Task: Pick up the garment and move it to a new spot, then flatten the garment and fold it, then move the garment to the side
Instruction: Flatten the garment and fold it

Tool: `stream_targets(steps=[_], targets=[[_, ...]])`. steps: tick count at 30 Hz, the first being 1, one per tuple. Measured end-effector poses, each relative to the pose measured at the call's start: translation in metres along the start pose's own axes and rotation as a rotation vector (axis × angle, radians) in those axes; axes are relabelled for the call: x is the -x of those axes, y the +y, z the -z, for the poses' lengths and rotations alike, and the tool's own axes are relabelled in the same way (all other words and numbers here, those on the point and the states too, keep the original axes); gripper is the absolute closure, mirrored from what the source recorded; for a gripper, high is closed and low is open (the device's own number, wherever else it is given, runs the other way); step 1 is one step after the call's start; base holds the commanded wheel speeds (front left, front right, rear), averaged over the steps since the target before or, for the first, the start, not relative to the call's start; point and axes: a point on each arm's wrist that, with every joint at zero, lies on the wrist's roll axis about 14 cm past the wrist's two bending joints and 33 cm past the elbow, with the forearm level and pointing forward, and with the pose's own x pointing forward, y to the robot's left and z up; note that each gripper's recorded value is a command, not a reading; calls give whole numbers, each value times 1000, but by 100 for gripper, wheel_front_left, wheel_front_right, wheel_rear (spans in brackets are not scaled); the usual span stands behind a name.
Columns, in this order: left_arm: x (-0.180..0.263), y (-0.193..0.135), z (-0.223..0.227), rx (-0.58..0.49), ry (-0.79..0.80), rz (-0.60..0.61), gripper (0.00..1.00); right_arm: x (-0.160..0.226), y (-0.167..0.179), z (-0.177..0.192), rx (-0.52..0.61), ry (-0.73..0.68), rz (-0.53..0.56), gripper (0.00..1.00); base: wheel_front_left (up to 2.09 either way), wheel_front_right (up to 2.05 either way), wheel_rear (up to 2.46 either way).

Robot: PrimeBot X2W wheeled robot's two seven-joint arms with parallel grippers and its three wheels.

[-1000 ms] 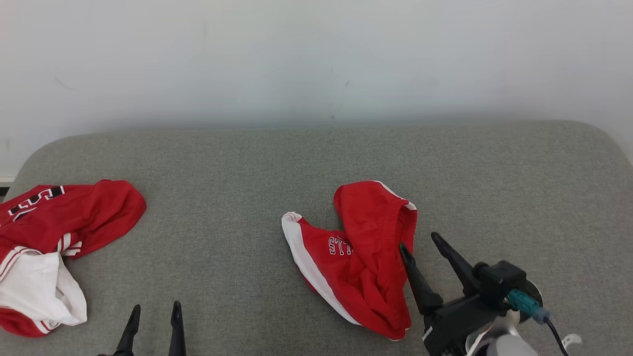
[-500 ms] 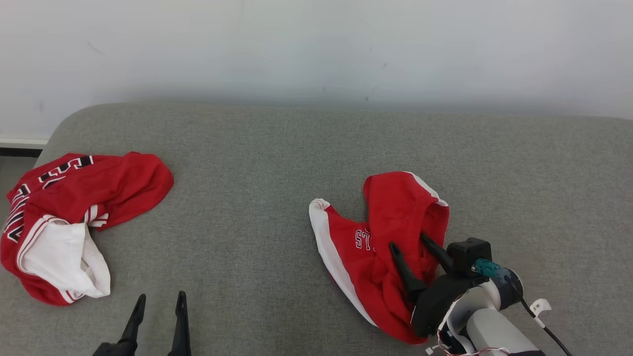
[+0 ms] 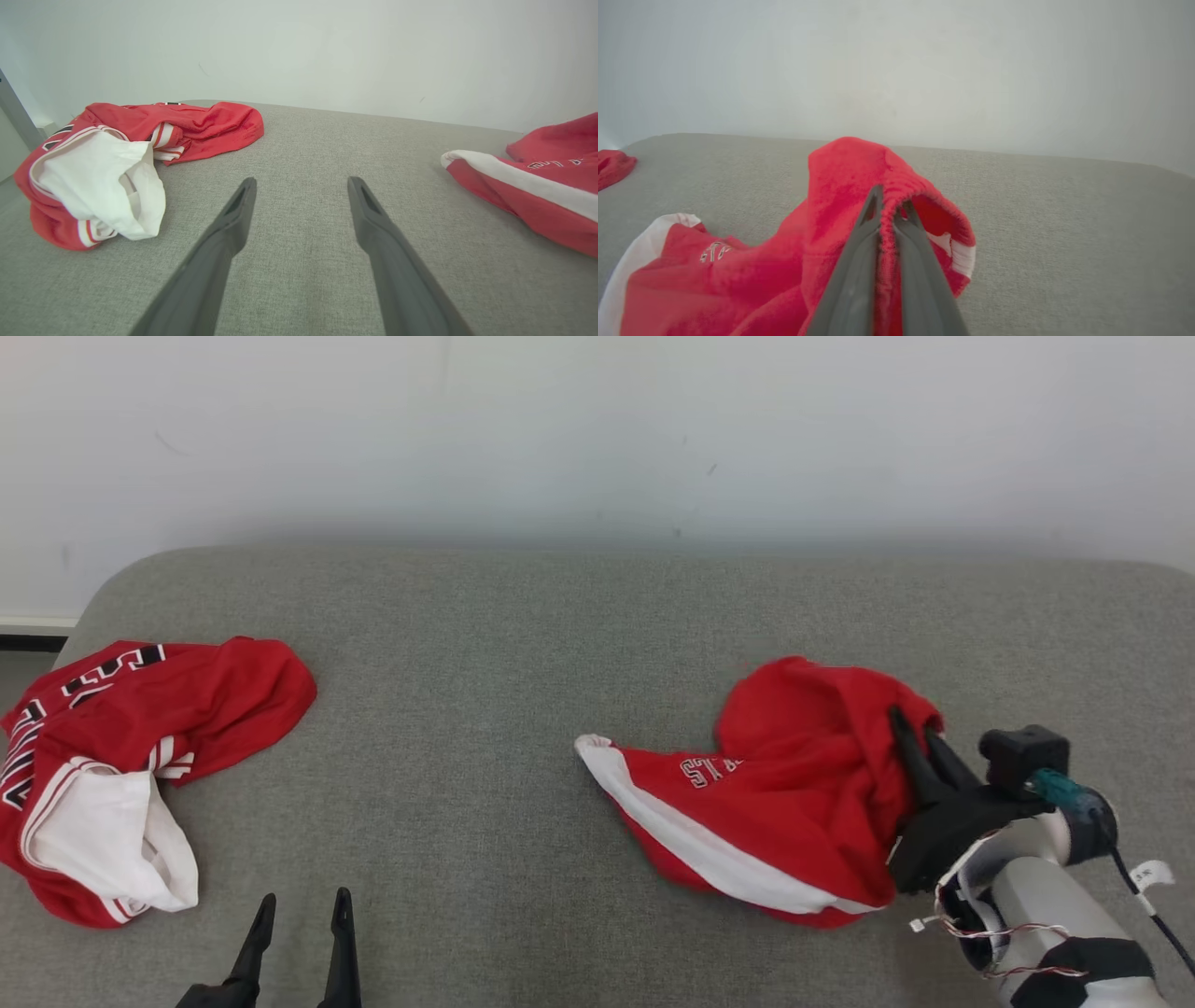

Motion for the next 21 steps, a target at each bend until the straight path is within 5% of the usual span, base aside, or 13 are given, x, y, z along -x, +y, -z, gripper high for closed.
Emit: stream_targets(steps=[3, 4, 5, 21], targets=[[0, -2, 1, 0, 1, 7, 0, 5, -21, 6, 5, 26, 53, 100, 0, 0, 0], [0, -3, 1, 2, 1, 10, 0, 7, -23, 9, 0, 36, 59, 75, 0, 0, 0], [0, -4, 1, 3, 2, 11, 0, 7, -22, 11, -2, 42, 60, 0, 0, 0, 0], [-6, -21, -4, -7, -14, 69, 0, 65, -31, -11, -38, -119, 114, 0, 0, 0, 0]])
